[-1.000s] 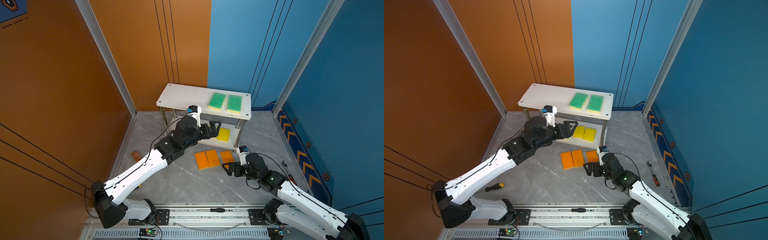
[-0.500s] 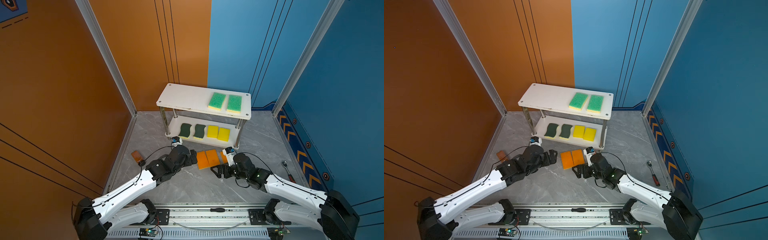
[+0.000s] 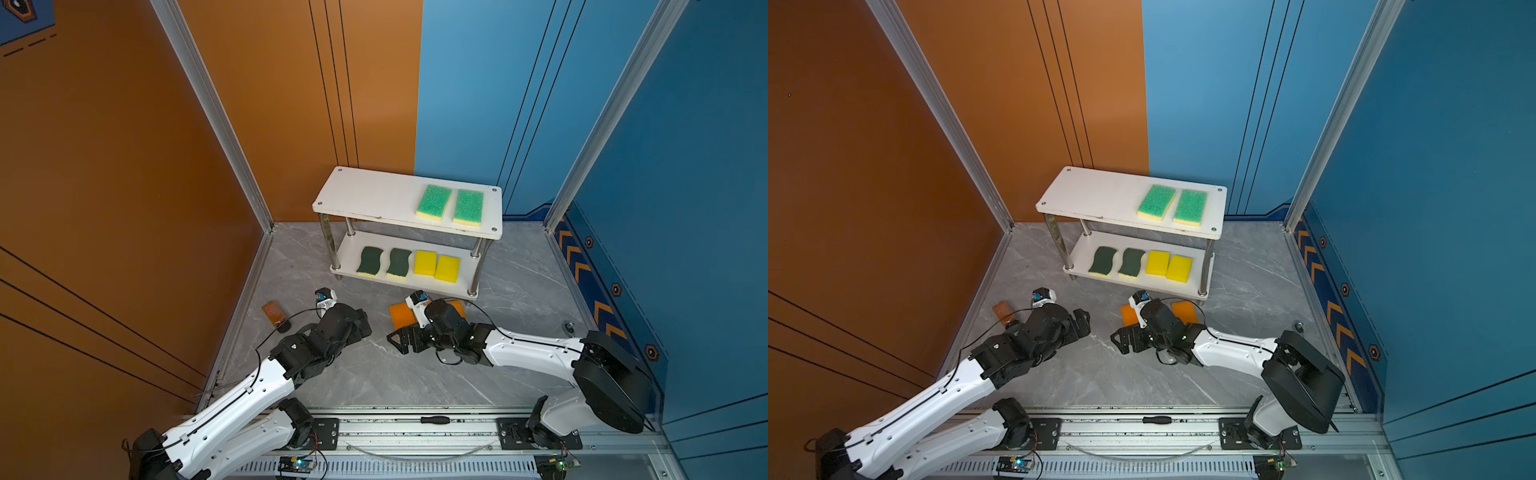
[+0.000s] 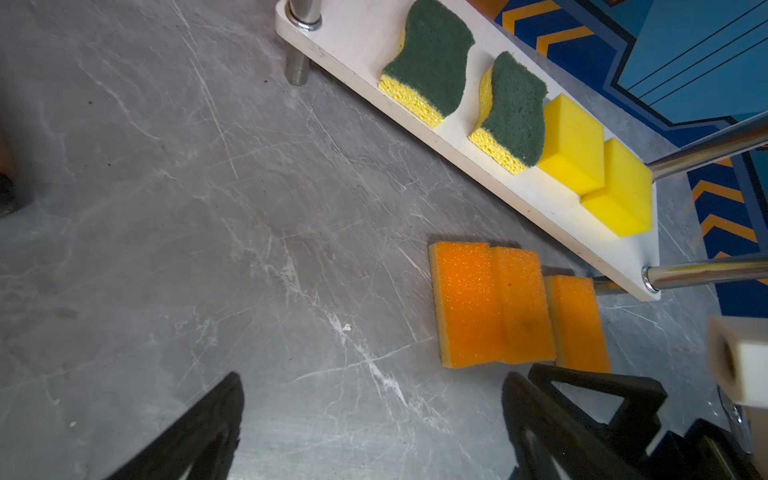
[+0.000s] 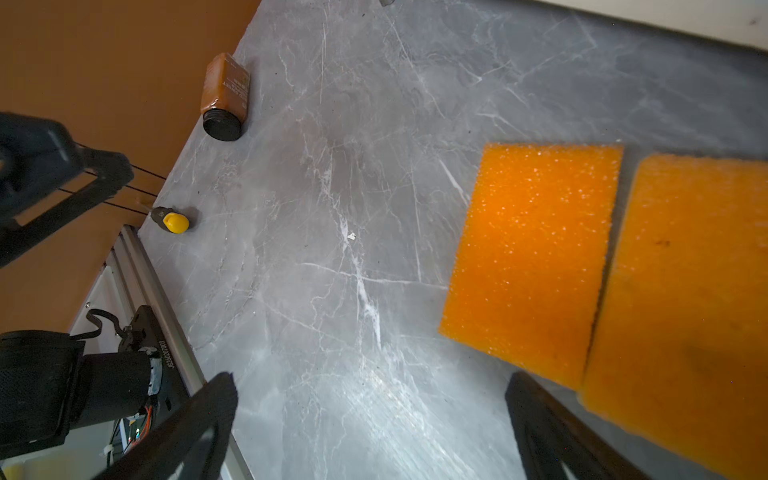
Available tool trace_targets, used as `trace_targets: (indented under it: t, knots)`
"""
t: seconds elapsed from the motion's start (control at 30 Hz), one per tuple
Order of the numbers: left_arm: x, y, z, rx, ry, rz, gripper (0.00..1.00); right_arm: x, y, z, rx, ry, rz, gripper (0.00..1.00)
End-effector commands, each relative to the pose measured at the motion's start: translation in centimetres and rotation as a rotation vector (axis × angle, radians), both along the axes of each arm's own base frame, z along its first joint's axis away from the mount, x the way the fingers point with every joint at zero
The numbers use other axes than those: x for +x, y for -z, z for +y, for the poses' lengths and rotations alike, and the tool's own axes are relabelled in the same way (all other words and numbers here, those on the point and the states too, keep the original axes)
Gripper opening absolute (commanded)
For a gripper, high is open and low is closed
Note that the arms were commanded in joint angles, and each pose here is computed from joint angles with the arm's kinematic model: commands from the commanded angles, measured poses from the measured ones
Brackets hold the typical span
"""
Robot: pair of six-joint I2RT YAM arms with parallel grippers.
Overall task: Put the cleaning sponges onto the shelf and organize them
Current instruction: 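Lower the left gripper toward the orange sponges while the right gripper moves over them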
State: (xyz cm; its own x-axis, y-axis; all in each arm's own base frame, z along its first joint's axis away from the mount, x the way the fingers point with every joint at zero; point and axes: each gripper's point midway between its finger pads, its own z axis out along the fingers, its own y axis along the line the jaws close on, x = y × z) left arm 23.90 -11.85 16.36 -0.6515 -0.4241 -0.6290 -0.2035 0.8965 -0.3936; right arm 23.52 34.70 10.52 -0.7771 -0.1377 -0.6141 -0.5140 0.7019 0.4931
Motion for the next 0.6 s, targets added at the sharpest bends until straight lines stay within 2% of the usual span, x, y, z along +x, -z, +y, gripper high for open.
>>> trace_targets:
  t: [0.0,0.57]
  knots:
    - [-0.9,1.5,1.9,0.051,-0.046,0.042,0.98,1.1,-0.3,0.4,-0.008,0.047,-0.011,1.00]
    - [-1.5,2.8,3.7,0.033,-0.100,0.071,0.98,2.0,3.4,-0.5,-0.205,0.098,0.041,1.00]
